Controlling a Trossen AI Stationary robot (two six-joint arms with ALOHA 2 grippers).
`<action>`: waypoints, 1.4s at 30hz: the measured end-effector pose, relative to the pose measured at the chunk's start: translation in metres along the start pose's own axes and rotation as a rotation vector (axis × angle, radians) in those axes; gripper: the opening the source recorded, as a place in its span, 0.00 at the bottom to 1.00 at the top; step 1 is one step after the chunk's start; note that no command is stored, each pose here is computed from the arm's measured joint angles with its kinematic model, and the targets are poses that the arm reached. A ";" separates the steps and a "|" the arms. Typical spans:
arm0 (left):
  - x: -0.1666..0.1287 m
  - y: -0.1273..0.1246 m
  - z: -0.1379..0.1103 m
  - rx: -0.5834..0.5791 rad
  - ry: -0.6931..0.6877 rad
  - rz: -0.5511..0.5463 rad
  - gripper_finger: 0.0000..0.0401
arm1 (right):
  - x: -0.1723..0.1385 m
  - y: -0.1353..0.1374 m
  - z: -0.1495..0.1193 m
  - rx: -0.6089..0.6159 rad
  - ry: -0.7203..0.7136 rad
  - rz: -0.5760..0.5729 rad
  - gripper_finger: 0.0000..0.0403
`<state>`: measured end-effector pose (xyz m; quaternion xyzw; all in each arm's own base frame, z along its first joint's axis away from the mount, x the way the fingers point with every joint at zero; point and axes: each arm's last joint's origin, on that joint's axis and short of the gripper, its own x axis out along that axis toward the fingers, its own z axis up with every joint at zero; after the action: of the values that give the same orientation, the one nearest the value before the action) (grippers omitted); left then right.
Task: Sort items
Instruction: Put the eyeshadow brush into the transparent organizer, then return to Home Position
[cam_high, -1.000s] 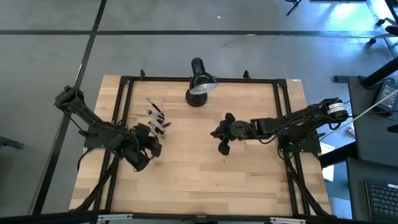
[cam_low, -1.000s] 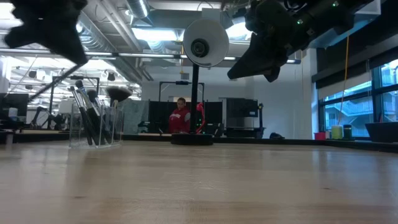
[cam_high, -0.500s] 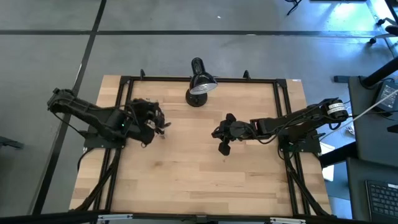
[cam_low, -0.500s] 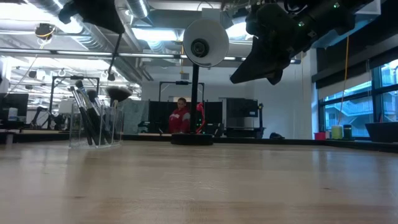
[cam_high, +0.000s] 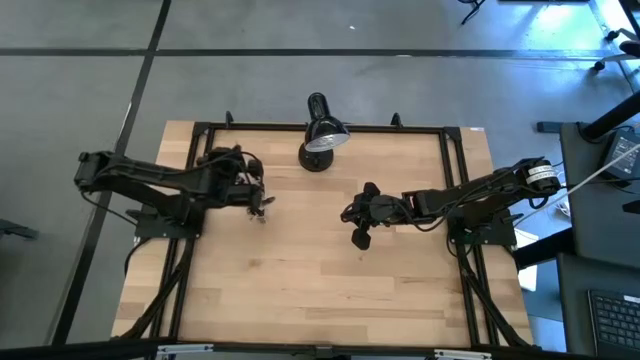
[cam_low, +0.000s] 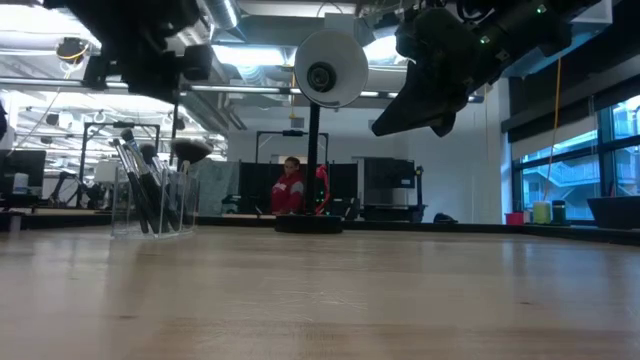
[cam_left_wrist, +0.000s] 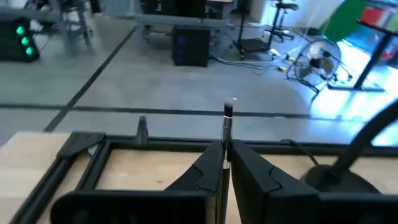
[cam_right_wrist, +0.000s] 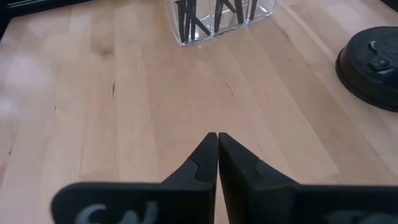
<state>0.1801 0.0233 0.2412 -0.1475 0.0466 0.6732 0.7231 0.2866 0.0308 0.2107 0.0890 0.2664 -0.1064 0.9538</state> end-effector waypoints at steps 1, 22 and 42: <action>0.002 0.001 -0.002 -0.019 -0.002 0.008 0.06 | 0.000 0.000 0.000 -0.002 0.000 -0.001 0.04; 0.018 -0.008 -0.032 -0.018 0.055 0.054 0.17 | 0.000 0.000 0.000 -0.006 0.004 -0.001 0.04; -0.003 -0.030 0.010 0.203 0.287 -0.192 0.36 | 0.000 -0.003 0.001 -0.077 -0.034 -0.098 0.04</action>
<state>0.2080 0.0220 0.2562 -0.1721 0.2025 0.5652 0.7810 0.2866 0.0280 0.2117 0.0372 0.2584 -0.1441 0.9545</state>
